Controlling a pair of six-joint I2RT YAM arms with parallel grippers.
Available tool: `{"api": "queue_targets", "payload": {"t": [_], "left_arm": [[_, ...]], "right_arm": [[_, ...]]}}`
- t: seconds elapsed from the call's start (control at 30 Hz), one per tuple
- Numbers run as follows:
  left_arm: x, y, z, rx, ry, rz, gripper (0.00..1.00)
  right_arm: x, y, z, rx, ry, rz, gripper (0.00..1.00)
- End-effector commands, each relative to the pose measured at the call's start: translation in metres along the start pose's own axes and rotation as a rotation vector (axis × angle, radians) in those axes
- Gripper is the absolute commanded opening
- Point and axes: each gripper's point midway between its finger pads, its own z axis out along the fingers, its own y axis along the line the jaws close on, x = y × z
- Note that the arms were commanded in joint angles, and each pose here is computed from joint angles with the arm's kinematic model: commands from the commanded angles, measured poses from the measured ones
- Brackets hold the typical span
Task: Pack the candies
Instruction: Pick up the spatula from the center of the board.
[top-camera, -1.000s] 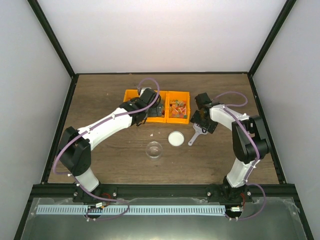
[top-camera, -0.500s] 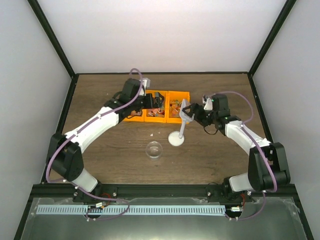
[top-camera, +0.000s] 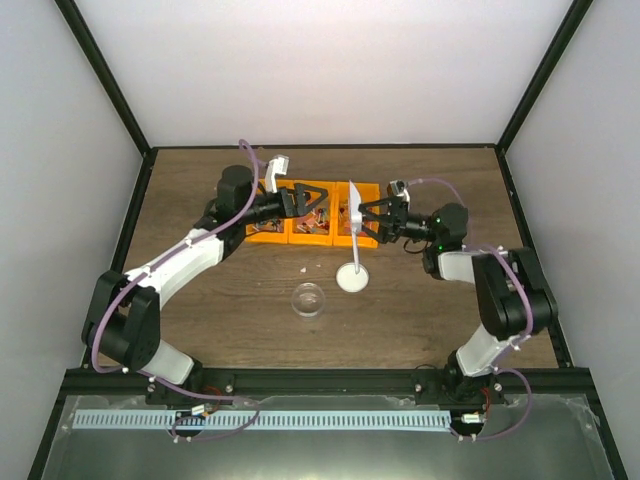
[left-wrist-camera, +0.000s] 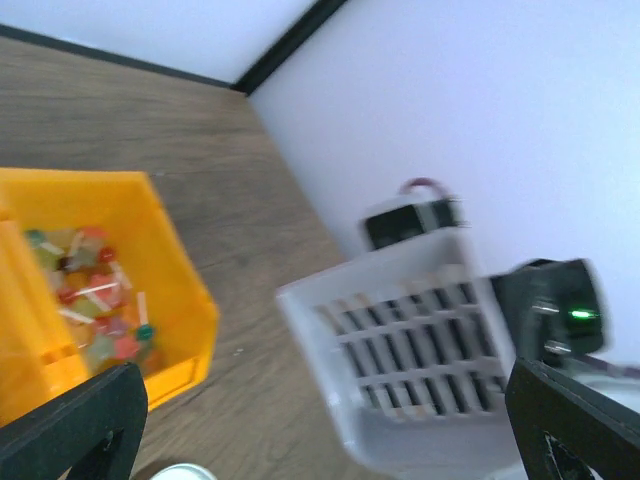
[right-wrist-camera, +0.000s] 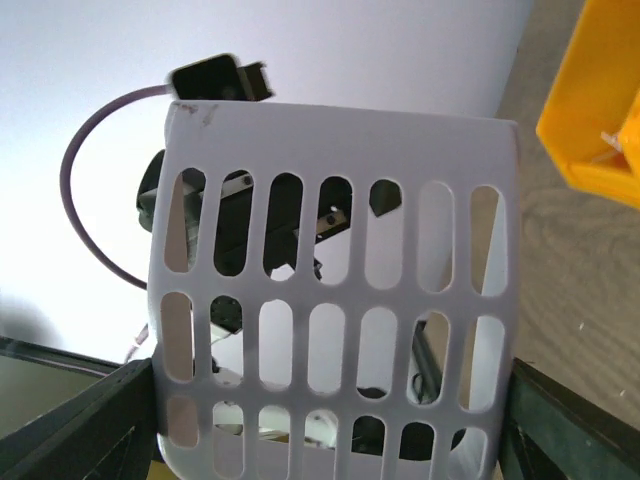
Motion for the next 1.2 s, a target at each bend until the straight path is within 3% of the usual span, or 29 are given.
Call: {"api": "queue_targets", "payload": {"t": [0.0, 0.23, 0.47, 0.87, 0.97, 1.03, 1.17], "left_arm": [[-0.01, -0.052, -0.009, 0.261, -0.024, 0.066, 1.0], [-0.011, -0.059, -0.009, 0.305, -0.036, 0.131, 1.0], [0.008, -0.061, -0.002, 0.446, 0.027, 0.353, 1.0], [0.014, -0.043, 0.017, 0.445, 0.123, 0.671, 1.0], [0.013, -0.052, 0.018, 0.514, 0.169, 0.691, 1.0], [0.016, -0.064, 0.016, 0.593, 0.193, 0.705, 0.94], [0.022, -0.062, 0.016, 0.606, 0.227, 0.739, 0.93]], "right_arm": [[0.023, 0.045, -0.006, -0.181, 0.094, -0.13, 0.72], [0.022, 0.064, 0.003, -0.204, 0.15, -0.211, 0.73], [0.031, 0.072, 0.009, -0.203, 0.209, -0.193, 0.74], [0.058, 0.078, 0.002, -0.149, 0.321, -0.199, 0.74], [0.062, 0.077, 0.0, -0.139, 0.334, -0.187, 0.74], [0.062, 0.079, 0.0, -0.141, 0.336, -0.19, 0.74], [0.062, 0.085, 0.002, -0.148, 0.339, -0.2, 0.74]]}}
